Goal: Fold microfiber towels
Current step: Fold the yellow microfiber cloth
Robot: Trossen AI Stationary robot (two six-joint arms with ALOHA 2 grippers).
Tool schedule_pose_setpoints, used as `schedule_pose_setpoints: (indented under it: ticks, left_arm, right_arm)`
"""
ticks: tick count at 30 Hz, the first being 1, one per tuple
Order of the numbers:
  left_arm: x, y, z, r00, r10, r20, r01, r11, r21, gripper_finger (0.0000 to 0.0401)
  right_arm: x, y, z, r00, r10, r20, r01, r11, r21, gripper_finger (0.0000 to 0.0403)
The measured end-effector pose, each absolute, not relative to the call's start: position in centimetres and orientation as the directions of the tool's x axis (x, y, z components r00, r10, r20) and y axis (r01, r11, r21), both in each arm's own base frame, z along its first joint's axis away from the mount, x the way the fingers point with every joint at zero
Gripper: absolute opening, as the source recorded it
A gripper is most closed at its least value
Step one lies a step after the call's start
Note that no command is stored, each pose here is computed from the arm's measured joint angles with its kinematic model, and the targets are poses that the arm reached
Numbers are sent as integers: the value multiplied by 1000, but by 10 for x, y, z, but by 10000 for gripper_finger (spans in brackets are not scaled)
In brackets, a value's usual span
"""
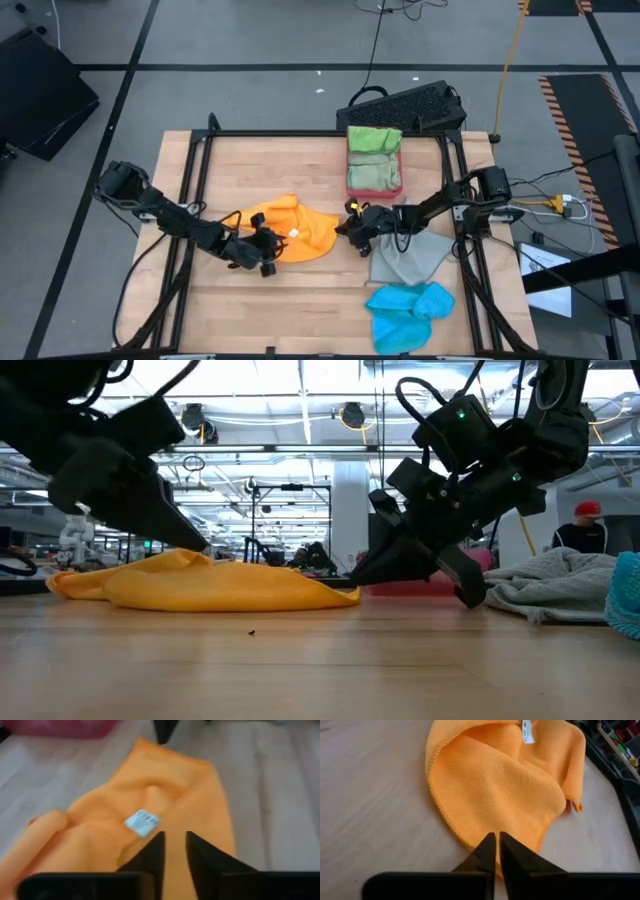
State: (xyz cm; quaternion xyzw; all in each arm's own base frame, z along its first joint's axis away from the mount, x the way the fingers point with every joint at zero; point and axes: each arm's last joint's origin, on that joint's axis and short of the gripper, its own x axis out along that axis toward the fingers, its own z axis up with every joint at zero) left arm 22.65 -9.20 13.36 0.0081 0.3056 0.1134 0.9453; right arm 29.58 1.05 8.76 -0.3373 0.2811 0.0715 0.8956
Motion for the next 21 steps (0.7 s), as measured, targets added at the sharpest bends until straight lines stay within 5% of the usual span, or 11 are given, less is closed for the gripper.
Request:
schedule_pose_setpoints:
  ticks: [4, 14, 21]
  left_arm:
    - [225, -98, 134, 797, 178, -577, -158, 984, 86, 10]
    - [219, -112, 137, 817, 206, -538, -170, 979, 116, 4]
    - [218, -99, 133, 764, 375, -525, -349, 924, 153, 66]
  right_arm:
    - [296, 12, 87, 831, -60, -553, -307, 780, -545, 11]
    - [291, 37, 99, 844, -8, -537, -353, 746, -565, 1]
    - [288, 40, 104, 836, -171, -521, -291, 668, -685, 2]
